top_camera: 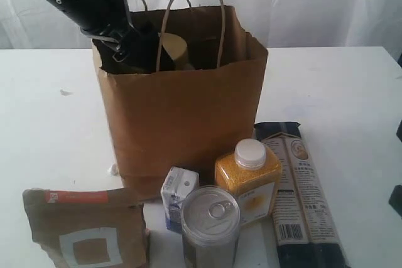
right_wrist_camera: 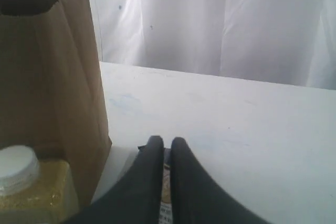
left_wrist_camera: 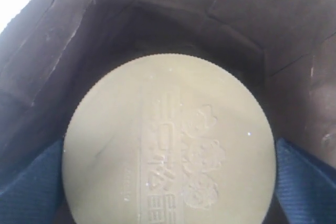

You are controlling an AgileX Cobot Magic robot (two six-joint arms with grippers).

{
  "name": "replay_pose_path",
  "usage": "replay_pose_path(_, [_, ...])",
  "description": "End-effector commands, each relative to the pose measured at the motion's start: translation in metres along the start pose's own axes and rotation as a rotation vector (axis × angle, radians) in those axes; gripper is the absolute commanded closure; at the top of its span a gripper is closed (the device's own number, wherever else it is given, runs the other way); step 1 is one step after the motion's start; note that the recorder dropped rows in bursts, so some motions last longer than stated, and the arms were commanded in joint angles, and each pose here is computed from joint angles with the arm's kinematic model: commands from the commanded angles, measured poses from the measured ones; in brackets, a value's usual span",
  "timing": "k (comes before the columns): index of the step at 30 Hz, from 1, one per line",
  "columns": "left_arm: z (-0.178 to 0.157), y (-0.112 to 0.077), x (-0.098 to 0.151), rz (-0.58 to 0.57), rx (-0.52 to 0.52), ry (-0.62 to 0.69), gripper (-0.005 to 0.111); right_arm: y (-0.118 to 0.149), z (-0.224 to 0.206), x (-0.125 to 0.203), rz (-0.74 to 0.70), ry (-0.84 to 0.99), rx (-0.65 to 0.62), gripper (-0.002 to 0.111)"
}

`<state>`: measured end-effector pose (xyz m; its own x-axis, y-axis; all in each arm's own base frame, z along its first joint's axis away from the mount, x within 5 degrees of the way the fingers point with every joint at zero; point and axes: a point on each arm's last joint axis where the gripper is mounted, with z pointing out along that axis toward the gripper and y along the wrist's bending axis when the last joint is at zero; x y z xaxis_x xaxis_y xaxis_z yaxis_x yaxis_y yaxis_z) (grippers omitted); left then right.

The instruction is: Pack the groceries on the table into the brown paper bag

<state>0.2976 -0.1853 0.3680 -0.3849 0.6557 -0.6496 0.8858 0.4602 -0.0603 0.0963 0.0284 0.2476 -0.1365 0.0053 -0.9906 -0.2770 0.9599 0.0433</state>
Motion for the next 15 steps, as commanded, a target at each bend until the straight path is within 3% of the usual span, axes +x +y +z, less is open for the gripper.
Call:
replay_pose_path(1, [-0.006,-0.007,-0.004,-0.016,0.028,-0.030,0.002,0.002,-0.003,-0.026,0.017,-0.052,-0.008,0.103])
replay_pose_path(8, [-0.006,-0.008,-0.004,-0.022,0.037,-0.038,0.002,0.009,-0.009,-0.098,-0.098,0.028,-0.050,0.103])
replay_pose_path(11, [-0.006,-0.009,-0.005,-0.030,0.053,-0.045,0.002,0.016,-0.002,-0.162,-0.103,0.039,-0.103,0.103])
replay_pose_path(12, [-0.006,-0.010,-0.005,-0.033,0.060,-0.048,0.002,0.019,0.003,-0.168,-0.114,0.058,-0.133,0.103])
replay_pose_path(15, [-0.012,-0.014,-0.007,-0.031,0.076,-0.064,0.002,0.052,0.049,-0.187,-0.204,0.186,-0.519,0.103])
